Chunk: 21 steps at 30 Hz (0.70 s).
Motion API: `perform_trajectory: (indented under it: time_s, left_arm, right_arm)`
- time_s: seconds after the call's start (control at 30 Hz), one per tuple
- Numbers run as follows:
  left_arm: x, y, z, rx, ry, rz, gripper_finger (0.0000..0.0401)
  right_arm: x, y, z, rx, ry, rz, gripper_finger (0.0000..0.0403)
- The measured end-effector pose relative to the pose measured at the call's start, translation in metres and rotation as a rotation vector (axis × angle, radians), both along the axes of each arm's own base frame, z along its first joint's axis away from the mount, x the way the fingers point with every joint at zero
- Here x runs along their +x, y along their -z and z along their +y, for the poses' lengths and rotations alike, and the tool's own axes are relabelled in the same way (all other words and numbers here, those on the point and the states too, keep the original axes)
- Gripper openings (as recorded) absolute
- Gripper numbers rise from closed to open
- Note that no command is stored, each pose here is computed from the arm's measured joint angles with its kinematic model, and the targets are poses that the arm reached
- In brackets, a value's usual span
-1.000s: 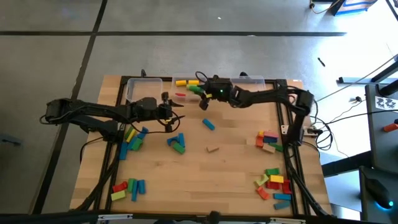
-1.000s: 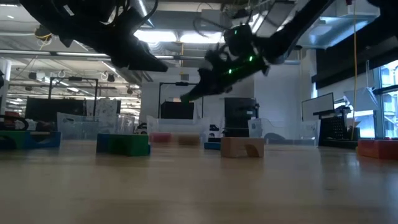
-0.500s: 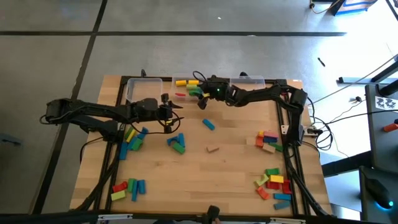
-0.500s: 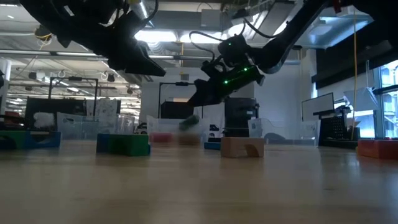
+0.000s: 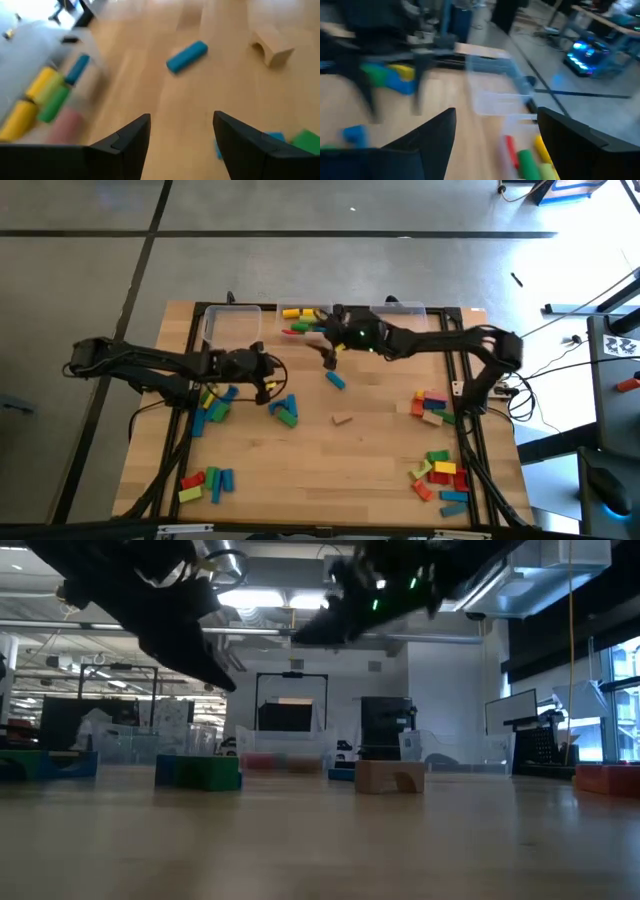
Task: Sort blocks by size
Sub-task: Put the blue cylindrical block into the middle transparent bin
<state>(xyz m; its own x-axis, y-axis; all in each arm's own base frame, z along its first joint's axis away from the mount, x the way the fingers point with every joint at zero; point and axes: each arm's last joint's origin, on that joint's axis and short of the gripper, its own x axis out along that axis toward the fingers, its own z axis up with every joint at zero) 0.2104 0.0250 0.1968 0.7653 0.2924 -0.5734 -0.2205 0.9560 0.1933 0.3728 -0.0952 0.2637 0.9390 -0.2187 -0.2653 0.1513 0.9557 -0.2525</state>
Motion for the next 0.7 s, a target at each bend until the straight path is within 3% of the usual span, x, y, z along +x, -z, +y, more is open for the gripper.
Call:
perform_trajectory:
  time_s: [0.17,0.27,0.37,0.53,0.7]
  left_arm:
    - [-0.002,-0.006,-0.016,-0.048,-0.031,0.078,0.021]
    - [-0.001,-0.012,-0.026,-0.045,-0.107,0.065,0.021]
    - [-0.001,-0.021,-0.037,-0.066,-0.096,0.066,0.021]
    - [-0.006,-0.035,-0.059,-0.126,-0.076,0.123,0.021]
    - [-0.014,-0.048,-0.081,-0.236,-0.103,0.141,0.021]
  right_arm:
    - [-0.011,-0.017,0.053,0.02,-0.149,0.073,0.028]
    - [-0.022,-0.03,0.092,0.06,-0.298,0.083,0.028]
    - [-0.035,-0.038,0.127,0.117,-0.38,0.118,0.028]
    - [-0.054,-0.037,0.174,0.206,-0.409,0.212,0.028]
    - [-0.073,-0.017,0.215,0.229,-0.342,0.279,0.028]
